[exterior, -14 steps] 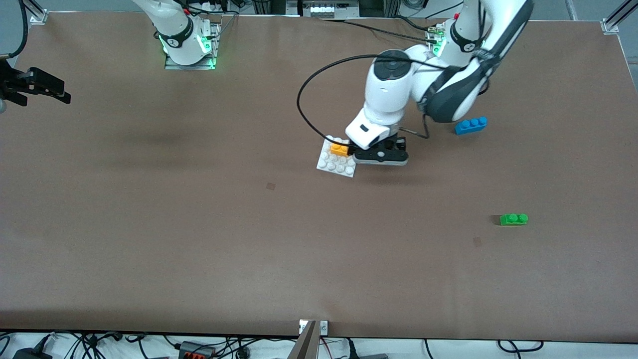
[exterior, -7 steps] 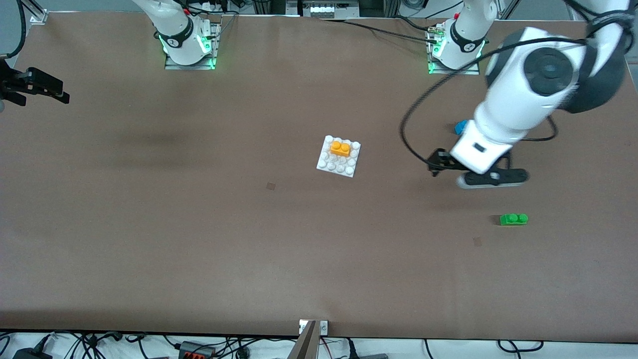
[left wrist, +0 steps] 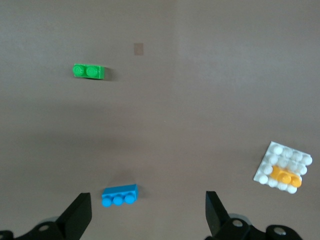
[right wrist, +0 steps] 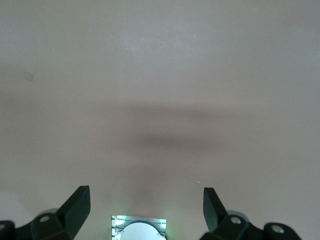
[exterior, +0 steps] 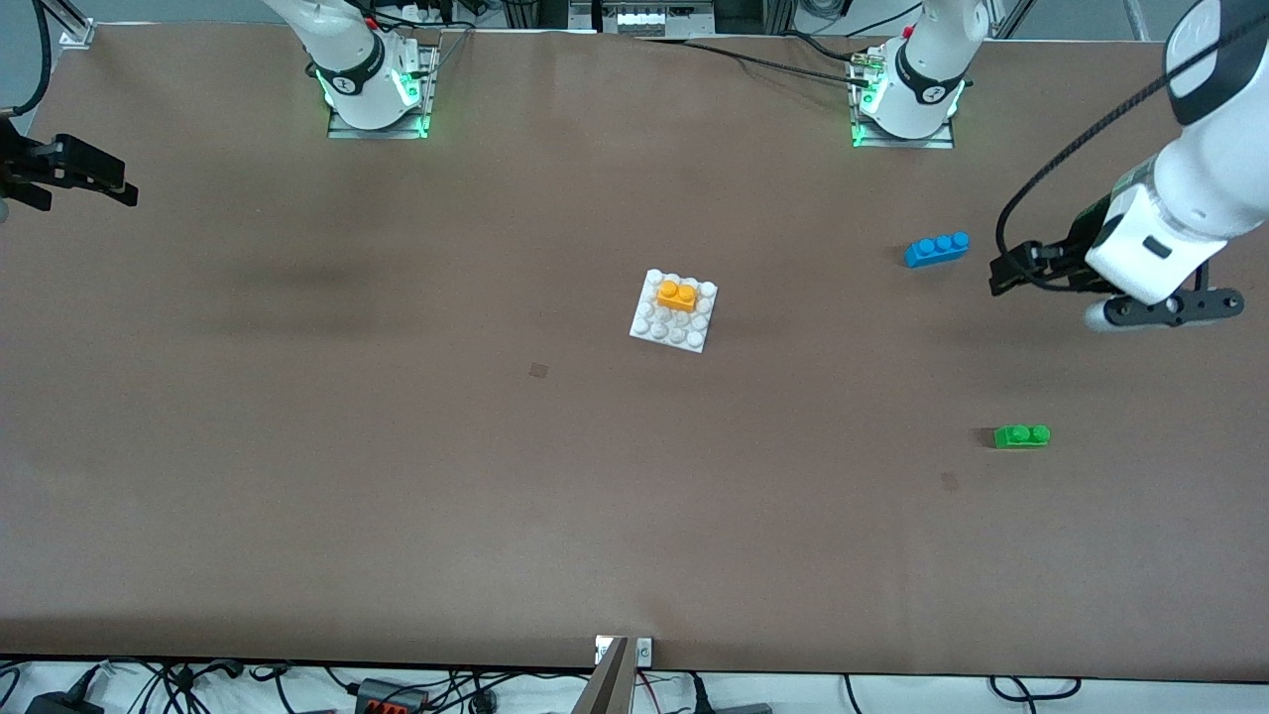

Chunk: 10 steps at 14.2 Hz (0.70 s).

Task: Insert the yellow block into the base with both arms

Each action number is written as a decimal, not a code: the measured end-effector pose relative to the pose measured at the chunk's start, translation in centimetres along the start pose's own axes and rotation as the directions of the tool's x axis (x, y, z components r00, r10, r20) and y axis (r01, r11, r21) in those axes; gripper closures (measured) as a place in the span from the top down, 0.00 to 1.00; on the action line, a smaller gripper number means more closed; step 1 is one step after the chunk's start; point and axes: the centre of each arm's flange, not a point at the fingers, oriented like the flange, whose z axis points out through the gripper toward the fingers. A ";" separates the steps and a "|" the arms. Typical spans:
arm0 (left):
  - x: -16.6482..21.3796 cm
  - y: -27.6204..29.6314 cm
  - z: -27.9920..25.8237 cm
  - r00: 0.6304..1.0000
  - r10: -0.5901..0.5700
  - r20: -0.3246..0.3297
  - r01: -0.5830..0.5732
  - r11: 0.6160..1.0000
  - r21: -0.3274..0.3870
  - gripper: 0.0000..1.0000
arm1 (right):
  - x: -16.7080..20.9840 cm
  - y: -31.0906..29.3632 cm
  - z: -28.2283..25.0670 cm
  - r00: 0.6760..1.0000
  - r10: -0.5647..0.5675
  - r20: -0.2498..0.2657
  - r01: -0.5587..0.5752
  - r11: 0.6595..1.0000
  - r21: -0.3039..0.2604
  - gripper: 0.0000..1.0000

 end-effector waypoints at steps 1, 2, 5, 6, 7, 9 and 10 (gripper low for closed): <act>-0.6 1.2 -0.3 1.000 0.019 -0.001 -0.019 1.000 0.005 1.00 | 0.0 0.0 0.0 1.000 0.000 0.000 0.000 1.000 0.000 1.00; -1.0 2.1 -0.5 0.999 0.035 -0.002 -0.035 0.999 0.007 1.00 | 0.0 0.0 0.0 1.000 0.000 0.000 0.000 1.000 0.000 1.00; -1.3 2.9 -0.4 0.999 0.050 0.006 -0.050 0.999 0.010 1.00 | 0.0 0.0 0.0 1.000 0.000 0.000 0.000 1.000 0.000 1.00; -1.2 2.8 -0.5 0.999 0.050 0.004 -0.050 0.999 0.009 1.00 | 0.0 0.0 0.0 1.000 0.000 0.000 0.000 1.000 0.000 1.00; -1.2 2.7 -0.6 0.999 0.048 0.001 -0.048 0.999 0.009 1.00 | 0.0 0.0 0.0 1.000 0.000 0.000 0.000 1.000 0.000 1.00; -1.1 2.6 -0.7 0.999 0.045 0.000 -0.045 0.999 0.008 1.00 | 0.0 0.0 0.0 1.000 0.000 0.000 0.000 1.000 0.000 1.00; -1.1 2.6 -0.7 0.999 0.045 0.000 -0.045 0.999 0.008 1.00 | 0.0 0.0 0.0 1.000 0.000 0.000 0.000 1.000 0.000 1.00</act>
